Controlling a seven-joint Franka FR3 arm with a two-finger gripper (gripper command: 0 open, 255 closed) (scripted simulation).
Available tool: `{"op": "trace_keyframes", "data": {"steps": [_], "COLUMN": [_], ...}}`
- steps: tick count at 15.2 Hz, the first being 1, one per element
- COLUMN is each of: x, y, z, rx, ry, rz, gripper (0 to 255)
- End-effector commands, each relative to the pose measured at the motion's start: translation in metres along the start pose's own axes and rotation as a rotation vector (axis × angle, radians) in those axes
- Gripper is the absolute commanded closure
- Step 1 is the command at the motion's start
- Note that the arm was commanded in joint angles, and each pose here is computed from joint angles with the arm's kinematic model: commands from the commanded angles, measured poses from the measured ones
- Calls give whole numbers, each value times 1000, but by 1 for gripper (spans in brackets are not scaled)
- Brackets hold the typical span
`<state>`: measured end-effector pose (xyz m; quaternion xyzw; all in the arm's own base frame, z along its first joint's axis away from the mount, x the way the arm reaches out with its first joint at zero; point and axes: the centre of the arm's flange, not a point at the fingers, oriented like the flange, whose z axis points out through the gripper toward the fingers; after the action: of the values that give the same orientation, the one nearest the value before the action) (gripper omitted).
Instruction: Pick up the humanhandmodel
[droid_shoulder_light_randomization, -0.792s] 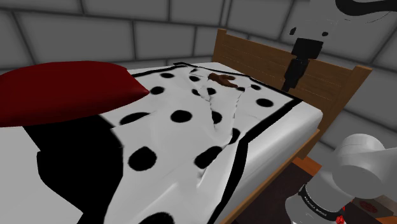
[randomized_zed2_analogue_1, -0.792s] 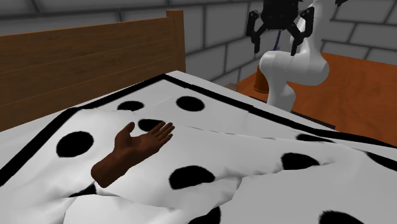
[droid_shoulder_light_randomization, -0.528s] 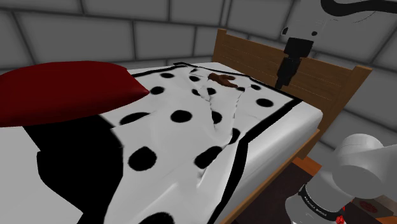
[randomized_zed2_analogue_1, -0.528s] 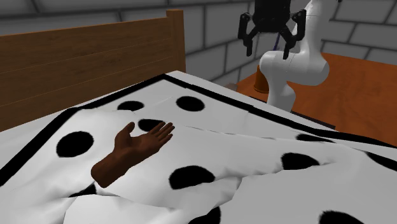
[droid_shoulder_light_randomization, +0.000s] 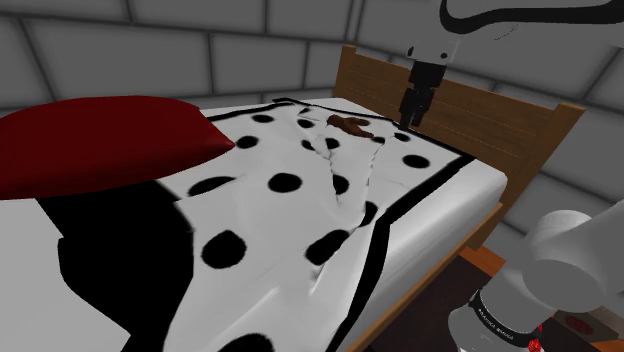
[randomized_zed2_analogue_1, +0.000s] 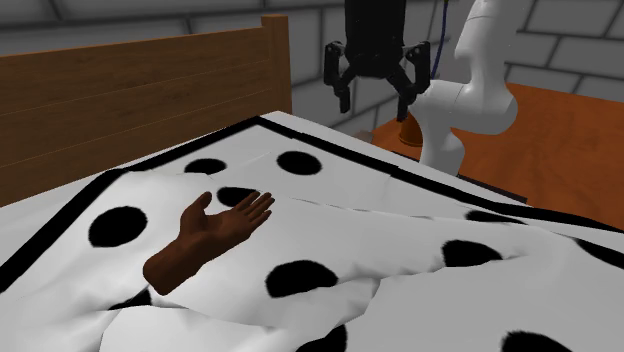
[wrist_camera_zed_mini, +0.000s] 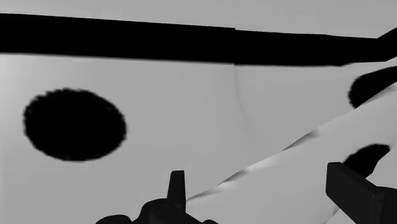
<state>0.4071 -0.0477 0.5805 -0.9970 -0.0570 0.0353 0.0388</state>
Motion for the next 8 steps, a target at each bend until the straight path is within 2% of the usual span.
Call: {"op": "trace_keyframes", "data": {"steps": [1, 8], "x": [22, 108], "y": [11, 44], "z": [3, 15], "rx": [-5, -21], "ry": [-3, -13], "rz": [-7, -28], "gripper": [0, 0]}}
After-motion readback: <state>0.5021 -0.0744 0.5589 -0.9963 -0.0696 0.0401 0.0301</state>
